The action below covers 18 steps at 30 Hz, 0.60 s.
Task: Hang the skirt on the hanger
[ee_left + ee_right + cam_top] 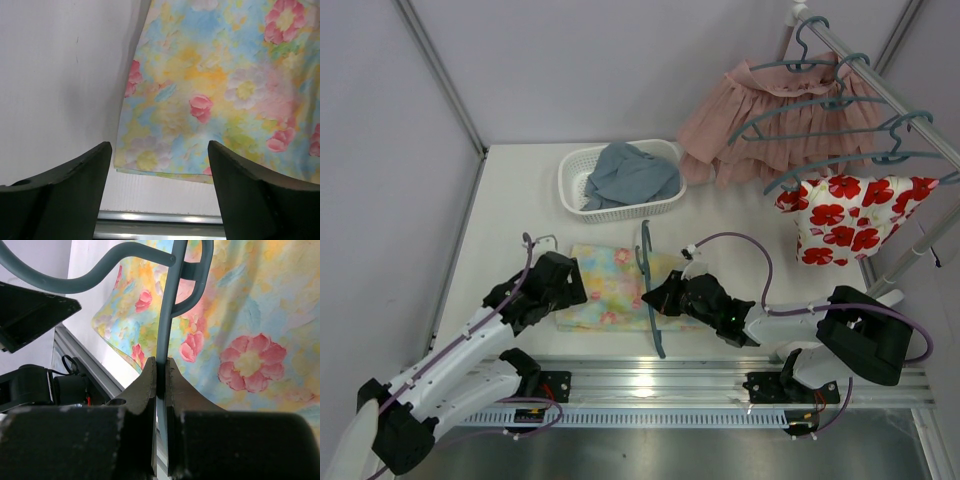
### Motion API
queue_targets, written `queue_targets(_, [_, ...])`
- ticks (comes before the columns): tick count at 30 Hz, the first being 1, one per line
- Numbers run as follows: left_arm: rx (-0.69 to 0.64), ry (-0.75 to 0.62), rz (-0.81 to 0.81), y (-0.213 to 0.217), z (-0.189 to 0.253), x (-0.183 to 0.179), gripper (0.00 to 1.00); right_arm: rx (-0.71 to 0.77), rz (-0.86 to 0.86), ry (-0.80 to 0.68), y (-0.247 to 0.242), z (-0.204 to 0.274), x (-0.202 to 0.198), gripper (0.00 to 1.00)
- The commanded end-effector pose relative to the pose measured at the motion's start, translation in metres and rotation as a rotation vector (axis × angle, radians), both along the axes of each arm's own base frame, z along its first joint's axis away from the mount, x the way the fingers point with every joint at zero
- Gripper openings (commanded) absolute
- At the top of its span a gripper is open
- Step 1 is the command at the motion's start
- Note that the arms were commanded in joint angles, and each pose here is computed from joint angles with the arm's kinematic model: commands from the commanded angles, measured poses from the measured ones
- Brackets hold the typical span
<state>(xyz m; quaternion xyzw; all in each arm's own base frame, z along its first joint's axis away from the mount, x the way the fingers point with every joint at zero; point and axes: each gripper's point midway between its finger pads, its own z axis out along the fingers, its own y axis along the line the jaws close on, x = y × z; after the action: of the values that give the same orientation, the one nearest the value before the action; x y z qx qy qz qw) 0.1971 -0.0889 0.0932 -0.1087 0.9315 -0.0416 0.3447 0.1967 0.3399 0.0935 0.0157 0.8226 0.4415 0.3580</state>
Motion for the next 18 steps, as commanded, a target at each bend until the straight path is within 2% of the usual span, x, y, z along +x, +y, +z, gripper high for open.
queue_targets(1, [-0.065, -0.038, -0.009, -0.009, 0.036, 0.004, 0.85, 0.081, 0.009, -0.068, 0.010, 0.028, 0.007, 0.00])
queue_targets(4, [-0.066, -0.087, -0.061, -0.013, 0.067, 0.010, 0.86, 0.083, 0.030, -0.072, 0.016, 0.028, 0.007, 0.00])
queue_targets(9, [-0.275, -0.196, -0.303, -0.072, 0.106, 0.019, 0.82, 0.109, 0.044, -0.074, 0.026, 0.030, 0.010, 0.00])
queue_targets(12, [-0.339, -0.220, -0.368, -0.091, 0.105, 0.021, 0.81, 0.136, 0.047, -0.066, 0.035, 0.032, 0.013, 0.00])
queue_targets(18, [-0.323, -0.179, -0.360, -0.098, 0.087, 0.025, 0.81, 0.235, 0.049, -0.030, 0.051, 0.038, 0.015, 0.00])
